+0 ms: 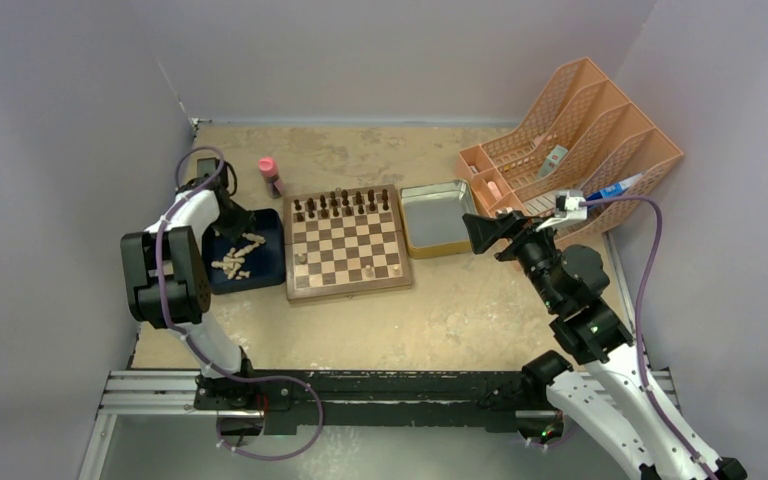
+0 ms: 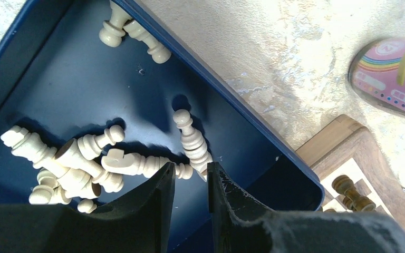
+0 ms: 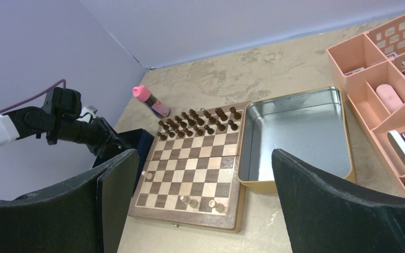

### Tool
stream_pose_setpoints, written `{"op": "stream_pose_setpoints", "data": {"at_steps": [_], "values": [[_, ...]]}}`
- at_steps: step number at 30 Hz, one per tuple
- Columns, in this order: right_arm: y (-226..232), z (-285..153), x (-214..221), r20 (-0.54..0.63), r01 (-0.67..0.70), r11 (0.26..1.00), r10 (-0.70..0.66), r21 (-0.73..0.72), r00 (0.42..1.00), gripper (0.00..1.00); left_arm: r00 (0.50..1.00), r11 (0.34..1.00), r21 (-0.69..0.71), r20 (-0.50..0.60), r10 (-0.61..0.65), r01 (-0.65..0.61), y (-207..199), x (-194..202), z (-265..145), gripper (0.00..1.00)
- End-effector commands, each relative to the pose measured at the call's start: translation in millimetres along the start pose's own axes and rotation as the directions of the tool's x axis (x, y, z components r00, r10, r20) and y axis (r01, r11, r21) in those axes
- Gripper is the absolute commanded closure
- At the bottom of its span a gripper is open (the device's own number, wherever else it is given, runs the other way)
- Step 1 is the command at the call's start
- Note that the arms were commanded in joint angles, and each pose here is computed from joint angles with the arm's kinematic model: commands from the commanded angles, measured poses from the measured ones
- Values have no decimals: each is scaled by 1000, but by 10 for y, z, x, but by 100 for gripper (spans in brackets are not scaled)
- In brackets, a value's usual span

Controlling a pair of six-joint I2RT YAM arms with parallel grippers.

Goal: Set up the chess pieces on the board
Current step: Pick up the chess piece from the storage box.

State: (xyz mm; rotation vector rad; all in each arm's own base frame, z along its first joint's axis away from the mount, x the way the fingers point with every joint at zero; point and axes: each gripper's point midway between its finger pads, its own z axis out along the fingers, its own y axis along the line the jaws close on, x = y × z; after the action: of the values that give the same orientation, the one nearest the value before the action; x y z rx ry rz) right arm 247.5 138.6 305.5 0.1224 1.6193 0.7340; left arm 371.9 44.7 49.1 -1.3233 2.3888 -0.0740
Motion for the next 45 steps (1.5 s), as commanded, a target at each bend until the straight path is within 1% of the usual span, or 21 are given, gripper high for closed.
{"op": "stream_pose_setpoints", "data": {"at_steps": [1,12,19,26,29,32,35,41,45], "values": [[86,-7,-122,48,-8,999,9,-34,999,1,999,998,47,32,-30,28,-161,-147,3,72],[85,-7,-123,48,-8,999,10,-33,999,1,1000,999,33,-11,-4,5,-136,-53,151,71],[80,-21,-119,46,-9,999,10,-31,999,1,1000,1000,-12,-27,2,-3,-39,-6,193,71],[88,-48,-137,50,-9,999,11,-34,999,2,999,1000,-23,-45,10,-11,3,46,203,76],[94,-58,-148,53,-10,999,12,-36,999,1,999,1000,-15,-43,15,-16,-2,45,179,84],[101,-71,-167,56,-11,999,13,-36,998,1,999,1000,-2,-32,22,-22,-29,13,113,88],[108,-81,-186,60,-11,999,13,-36,998,1,999,999,21,-9,31,-30,-69,-42,3,89],[110,-85,-175,51,-12,999,14,-36,999,1,997,996,80,65,41,-46,-122,-166,-300,91],[124,-81,-178,48,-15,999,17,-40,999,1,990,985,148,126,65,-83,-188,-226,-544,93]]}}
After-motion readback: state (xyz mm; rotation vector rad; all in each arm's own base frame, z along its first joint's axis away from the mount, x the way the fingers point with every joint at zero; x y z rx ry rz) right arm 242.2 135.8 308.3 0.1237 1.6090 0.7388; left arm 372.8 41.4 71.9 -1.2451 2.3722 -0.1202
